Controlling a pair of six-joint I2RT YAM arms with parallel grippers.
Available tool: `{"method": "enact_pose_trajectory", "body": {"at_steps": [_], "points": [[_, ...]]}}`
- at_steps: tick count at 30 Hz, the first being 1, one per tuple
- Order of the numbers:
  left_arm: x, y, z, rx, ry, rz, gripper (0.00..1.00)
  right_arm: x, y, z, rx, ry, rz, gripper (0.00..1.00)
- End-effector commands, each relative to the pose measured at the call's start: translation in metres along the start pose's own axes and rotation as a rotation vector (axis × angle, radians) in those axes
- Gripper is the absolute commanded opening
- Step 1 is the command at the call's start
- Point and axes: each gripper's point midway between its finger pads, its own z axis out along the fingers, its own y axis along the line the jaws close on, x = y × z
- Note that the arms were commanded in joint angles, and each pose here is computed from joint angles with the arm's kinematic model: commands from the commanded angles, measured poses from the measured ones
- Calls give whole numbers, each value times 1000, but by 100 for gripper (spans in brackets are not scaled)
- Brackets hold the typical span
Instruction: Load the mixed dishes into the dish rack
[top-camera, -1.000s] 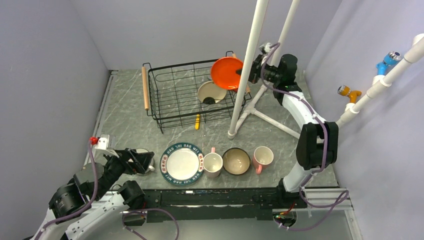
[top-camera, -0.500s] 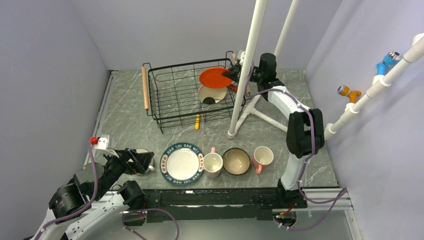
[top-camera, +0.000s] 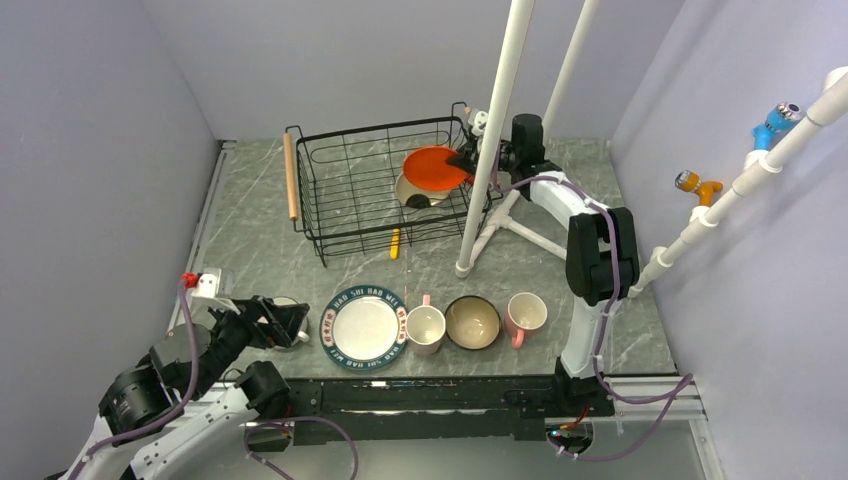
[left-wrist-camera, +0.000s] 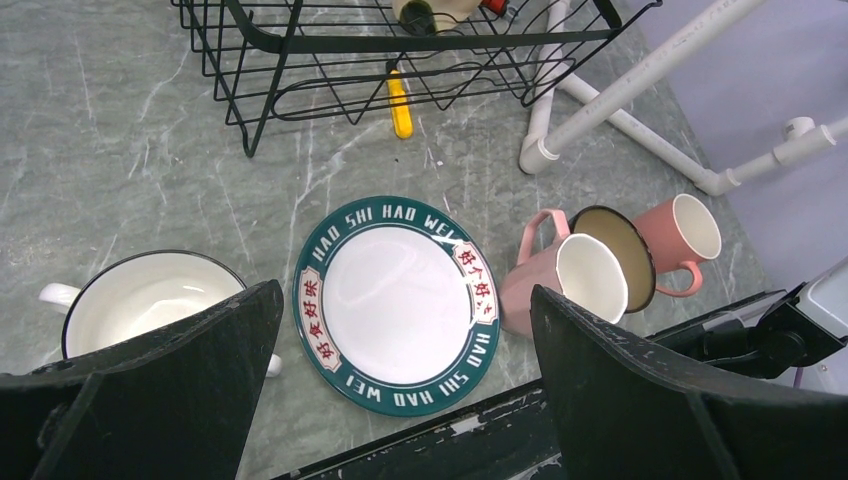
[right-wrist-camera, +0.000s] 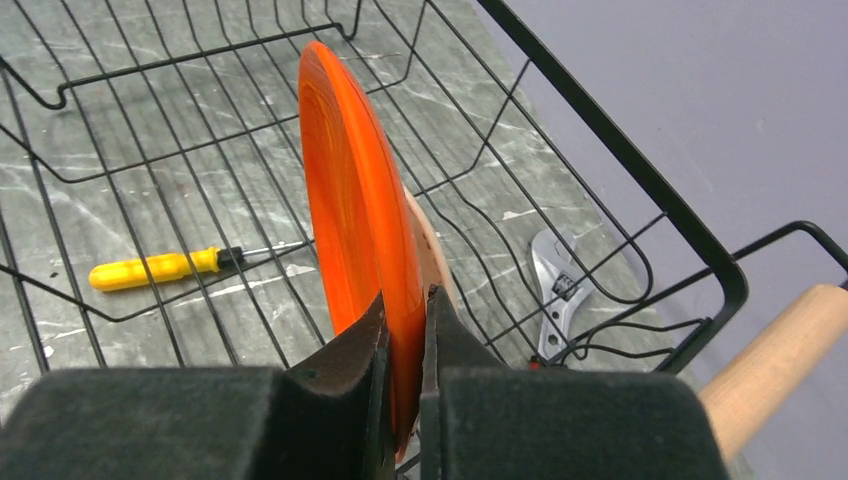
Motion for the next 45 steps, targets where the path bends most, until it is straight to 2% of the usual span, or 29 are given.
{"method": "enact_pose_trajectory", "body": {"at_steps": [1,6,11,15,37,45], "points": [[-6,-7,3,16,-9,7,99,-22,-18,4,55,11,-29,0],[-6,-7,3,15,-5,8,99,-10,-13,10,39,113,-54,0],[-5,-8,4,17,-5,12,99,-8,-6,13,4,145,-92,0],[-4,-8,5,14,4,18,99,1,0,21,-18,220,-141,0],[-2,-9,8,5,20,28,99,17,8,39,34,342,-383,0],[0,-9,11,-3,35,38,99,23,14,37,11,357,-401,0]]}}
